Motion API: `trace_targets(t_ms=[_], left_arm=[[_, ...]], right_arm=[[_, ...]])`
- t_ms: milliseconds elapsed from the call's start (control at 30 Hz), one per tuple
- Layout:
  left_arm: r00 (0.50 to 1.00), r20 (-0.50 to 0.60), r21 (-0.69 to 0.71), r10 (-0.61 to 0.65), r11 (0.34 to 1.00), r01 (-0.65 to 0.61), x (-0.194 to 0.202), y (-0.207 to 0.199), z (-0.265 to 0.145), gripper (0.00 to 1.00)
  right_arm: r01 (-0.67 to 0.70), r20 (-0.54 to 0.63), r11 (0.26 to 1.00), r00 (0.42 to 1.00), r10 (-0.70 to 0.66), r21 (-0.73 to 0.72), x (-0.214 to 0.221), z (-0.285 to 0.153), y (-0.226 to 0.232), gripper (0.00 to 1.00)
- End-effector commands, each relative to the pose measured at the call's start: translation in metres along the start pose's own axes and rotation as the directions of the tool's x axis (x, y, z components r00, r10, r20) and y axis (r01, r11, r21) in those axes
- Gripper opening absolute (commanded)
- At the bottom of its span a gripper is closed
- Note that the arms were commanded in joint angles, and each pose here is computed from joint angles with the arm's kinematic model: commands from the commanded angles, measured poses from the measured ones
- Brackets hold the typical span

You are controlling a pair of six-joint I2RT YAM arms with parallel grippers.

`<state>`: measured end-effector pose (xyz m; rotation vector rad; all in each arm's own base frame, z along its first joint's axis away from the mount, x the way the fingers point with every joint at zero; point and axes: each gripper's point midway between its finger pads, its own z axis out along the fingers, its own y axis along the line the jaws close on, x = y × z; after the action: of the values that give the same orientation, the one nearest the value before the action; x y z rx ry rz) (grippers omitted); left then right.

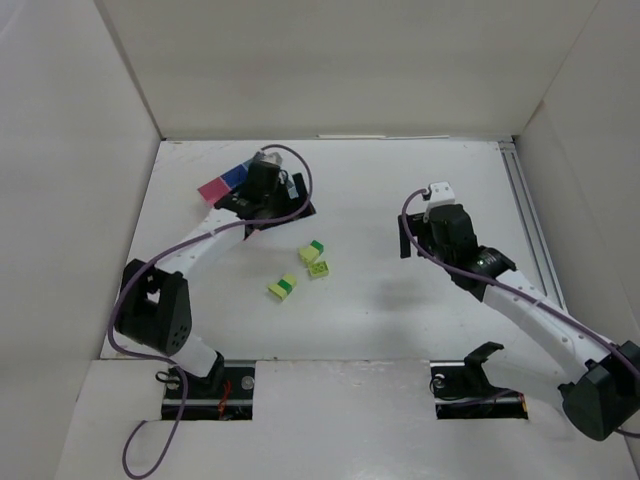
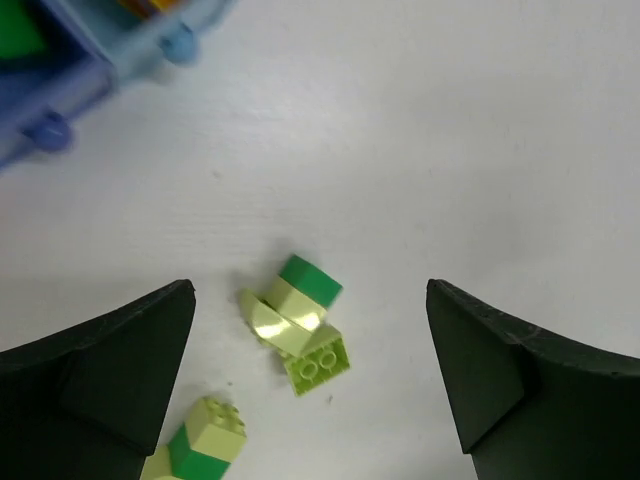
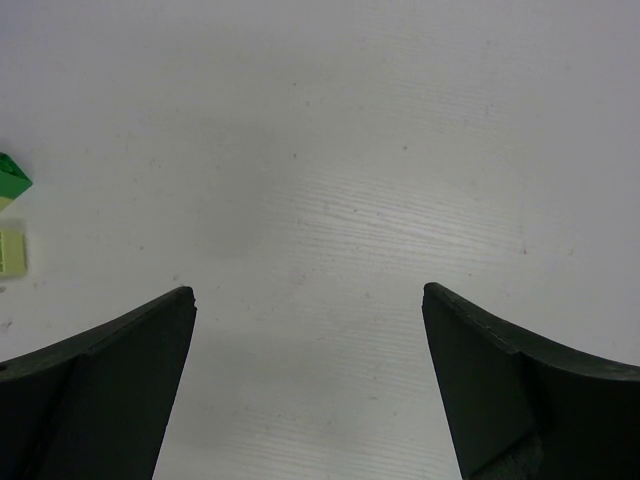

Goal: Sort the legos into containers by color

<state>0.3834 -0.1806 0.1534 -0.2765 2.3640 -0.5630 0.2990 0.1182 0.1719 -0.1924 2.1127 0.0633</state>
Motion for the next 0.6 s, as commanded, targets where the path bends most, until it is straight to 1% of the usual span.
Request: trace_targets(t_ms=[0, 67, 100, 200, 367, 433, 467, 500, 533, 567], left_arm=[[0.987, -0.089, 0.003, 0.131, 0.991, -0.131, 0.054, -0.014, -0.003, 1.0], [0.978, -0.121, 0.003, 0.173, 0.985, -0.174, 0.081, -0.022, -0.003, 1.0], [0.973, -0.151, -0.003, 0.176, 0.984, -0.178, 0.096, -0.018, -0.002, 1.0], [0.96, -0.199, 0.017, 0.197, 0.98, -0.198, 0.121, -0.023, 0.0, 0.98], [0.946, -0.213, 0.02, 0.244, 0.969, -0.246, 0.142, -0.031, -0.004, 0.98], [0.937, -0.234, 0.001, 0.261, 0.963, -0.268, 0.151, -0.028, -0.001, 0.98], [0.927, -0.263, -0.031, 0.269, 0.958, -0.286, 0.157, -0.022, 0.0, 0.98], [0.927, -0.262, -0.031, 0.269, 0.958, -0.286, 0.155, -0.024, -0.001, 0.98], [0.924, -0.273, -0.063, 0.27, 0.953, -0.297, 0.158, -0.016, 0.003, 0.98], [0.923, -0.273, -0.063, 0.27, 0.953, -0.297, 0.158, -0.016, 0.003, 0.98]], right_arm=[[0.01, 0.11, 1.0, 0.994, -0.007, -0.025, -0.04, -0.004, 0.007, 1.0], [0.021, 0.103, 1.0, 0.995, -0.02, -0.013, -0.038, -0.002, 0.006, 1.0], [0.02, 0.104, 1.0, 0.994, -0.02, -0.003, -0.038, -0.002, 0.004, 1.0], [0.017, 0.096, 1.0, 0.995, -0.018, 0.017, -0.037, -0.001, -0.002, 1.0], [0.019, 0.075, 0.999, 0.997, -0.021, 0.028, -0.025, 0.001, -0.006, 1.0], [0.017, 0.083, 1.0, 0.996, -0.018, 0.018, -0.027, -0.001, -0.005, 1.0], [0.015, 0.074, 1.0, 0.997, -0.017, 0.027, -0.023, 0.0, -0.008, 1.0], [0.015, 0.074, 1.0, 0.997, -0.017, 0.027, -0.023, 0.0, -0.008, 1.0], [0.018, 0.064, 0.999, 0.998, -0.02, 0.028, -0.02, 0.0, -0.009, 1.0], [0.018, 0.064, 0.999, 0.998, -0.02, 0.028, -0.02, 0.0, -0.009, 1.0]])
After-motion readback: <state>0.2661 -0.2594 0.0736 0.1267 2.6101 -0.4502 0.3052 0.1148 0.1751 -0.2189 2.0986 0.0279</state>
